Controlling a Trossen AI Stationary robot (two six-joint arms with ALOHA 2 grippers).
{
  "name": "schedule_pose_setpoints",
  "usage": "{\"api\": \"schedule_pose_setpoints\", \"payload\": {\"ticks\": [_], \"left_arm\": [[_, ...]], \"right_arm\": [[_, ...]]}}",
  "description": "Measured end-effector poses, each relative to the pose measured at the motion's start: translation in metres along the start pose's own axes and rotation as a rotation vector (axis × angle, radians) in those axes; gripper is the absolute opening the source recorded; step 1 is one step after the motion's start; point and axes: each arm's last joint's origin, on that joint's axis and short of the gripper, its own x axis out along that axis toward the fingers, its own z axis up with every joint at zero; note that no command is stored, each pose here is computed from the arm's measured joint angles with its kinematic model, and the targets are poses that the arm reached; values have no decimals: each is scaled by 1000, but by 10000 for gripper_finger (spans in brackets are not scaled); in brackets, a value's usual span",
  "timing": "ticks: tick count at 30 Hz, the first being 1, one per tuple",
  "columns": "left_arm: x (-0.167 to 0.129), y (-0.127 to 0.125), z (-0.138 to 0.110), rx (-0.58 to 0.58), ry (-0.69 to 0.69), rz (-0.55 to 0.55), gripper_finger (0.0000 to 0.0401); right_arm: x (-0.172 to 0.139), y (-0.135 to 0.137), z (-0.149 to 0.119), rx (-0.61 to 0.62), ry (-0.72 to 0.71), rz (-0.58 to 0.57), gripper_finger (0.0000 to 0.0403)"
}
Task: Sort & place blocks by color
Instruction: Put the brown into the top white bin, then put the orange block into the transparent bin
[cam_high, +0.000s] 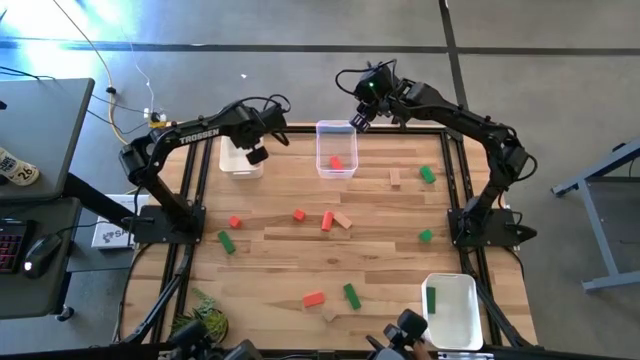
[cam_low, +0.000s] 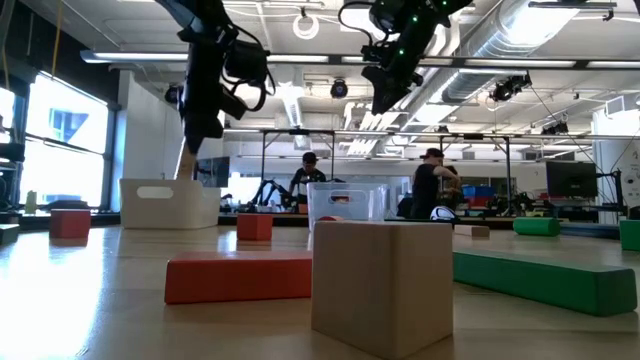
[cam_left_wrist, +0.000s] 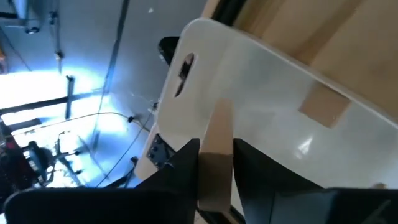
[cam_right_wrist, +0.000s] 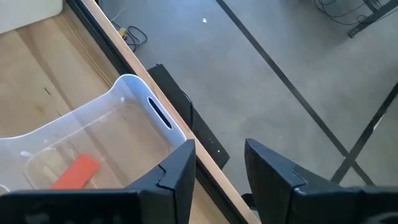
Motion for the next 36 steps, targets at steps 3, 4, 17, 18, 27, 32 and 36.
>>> {"api": "schedule_pose_setpoints", "payload": {"ticks": [3, 4, 17, 18, 27, 32, 36], "left_arm": [[0, -1, 0, 4, -5, -44, 95], [0, -2, 0, 4, -7, -55, 101], [0, 0, 0, 8, 5, 8, 167], [-1, 0, 0, 7, 6, 10, 167], [-26, 18, 8, -70, -84, -18, 168], [-41, 25, 5, -113, -154, -148, 168], [-51, 25, 1, -153, -205, -310, 168]], "right_arm": [[0, 0, 0, 0, 1, 0, 126], [0, 1, 0, -1, 1, 2, 126], [-7, 26, 1, 13, -9, 198, 126], [-8, 29, 1, 16, -6, 209, 126], [-15, 51, -2, 7, 41, 274, 126], [-21, 64, -6, -6, 79, 338, 126], [-26, 77, -7, -48, 84, 480, 126]]}}
